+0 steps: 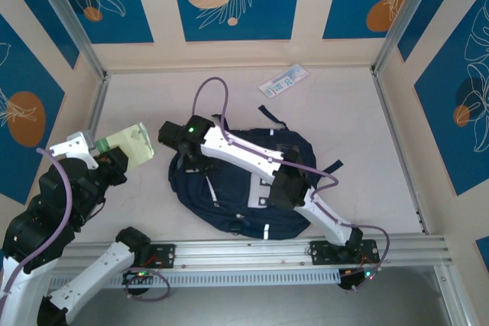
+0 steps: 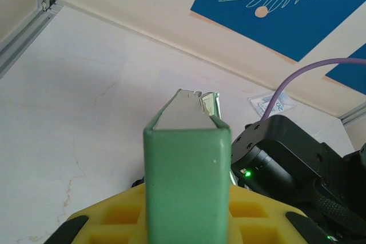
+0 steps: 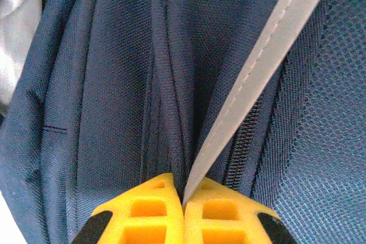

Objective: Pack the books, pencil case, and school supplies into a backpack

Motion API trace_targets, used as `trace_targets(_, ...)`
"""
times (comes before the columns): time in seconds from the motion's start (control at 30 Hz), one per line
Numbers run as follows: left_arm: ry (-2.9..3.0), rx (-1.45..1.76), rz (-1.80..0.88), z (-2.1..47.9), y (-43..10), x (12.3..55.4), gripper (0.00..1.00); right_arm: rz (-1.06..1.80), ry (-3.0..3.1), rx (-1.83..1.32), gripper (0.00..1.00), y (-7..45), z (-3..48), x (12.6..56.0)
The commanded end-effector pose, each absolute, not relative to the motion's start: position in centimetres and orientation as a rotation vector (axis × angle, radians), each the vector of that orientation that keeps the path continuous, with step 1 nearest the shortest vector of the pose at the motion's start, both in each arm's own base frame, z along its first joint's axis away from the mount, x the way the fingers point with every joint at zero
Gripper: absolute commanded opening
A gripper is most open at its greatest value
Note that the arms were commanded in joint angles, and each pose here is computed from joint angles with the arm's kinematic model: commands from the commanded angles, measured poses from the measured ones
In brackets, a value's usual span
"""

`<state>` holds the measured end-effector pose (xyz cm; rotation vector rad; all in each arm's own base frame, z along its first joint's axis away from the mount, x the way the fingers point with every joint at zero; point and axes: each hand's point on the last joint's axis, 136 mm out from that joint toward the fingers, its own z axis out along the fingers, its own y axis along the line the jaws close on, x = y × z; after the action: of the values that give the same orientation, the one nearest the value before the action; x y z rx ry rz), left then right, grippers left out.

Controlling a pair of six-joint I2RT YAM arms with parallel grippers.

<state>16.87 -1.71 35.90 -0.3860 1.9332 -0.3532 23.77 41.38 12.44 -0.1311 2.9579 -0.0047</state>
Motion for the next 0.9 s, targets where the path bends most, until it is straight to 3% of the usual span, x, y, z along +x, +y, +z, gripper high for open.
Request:
trace_targets(0.0, 1.911, -0.367, -0.347, 36.6, -2.0, 17.6, 0.0, -0.057, 2.85, -0.313, 0.0, 39.6, 16.3, 24.6)
trace_targets(0.3, 2.015, -0.302, -0.387, 35.4, -4.8, 19.5, 0.0, 0.086, 2.673, -0.577, 0.0, 34.9, 23.3, 25.5)
trace_targets(0.53, 2.111, -0.295, -0.3, 34.2, -5.1, 20.6, 0.0, 0.785, 2.597, -0.733, 0.0, 33.2, 26.4, 23.5)
trace_targets(0.73, 2.217, -0.196, -0.636, 31.2, -11.8, 22.1, 0.0, 1.142, 2.388, -0.81, 0.0, 31.5, 29.9, 22.8)
trace_targets(0.87, 2.218, -0.13, -0.954, 30.5, -16.5, 22.1, 0.0, 1.31, 2.328, -0.621, 0.0, 28.9, 31.5, 24.3)
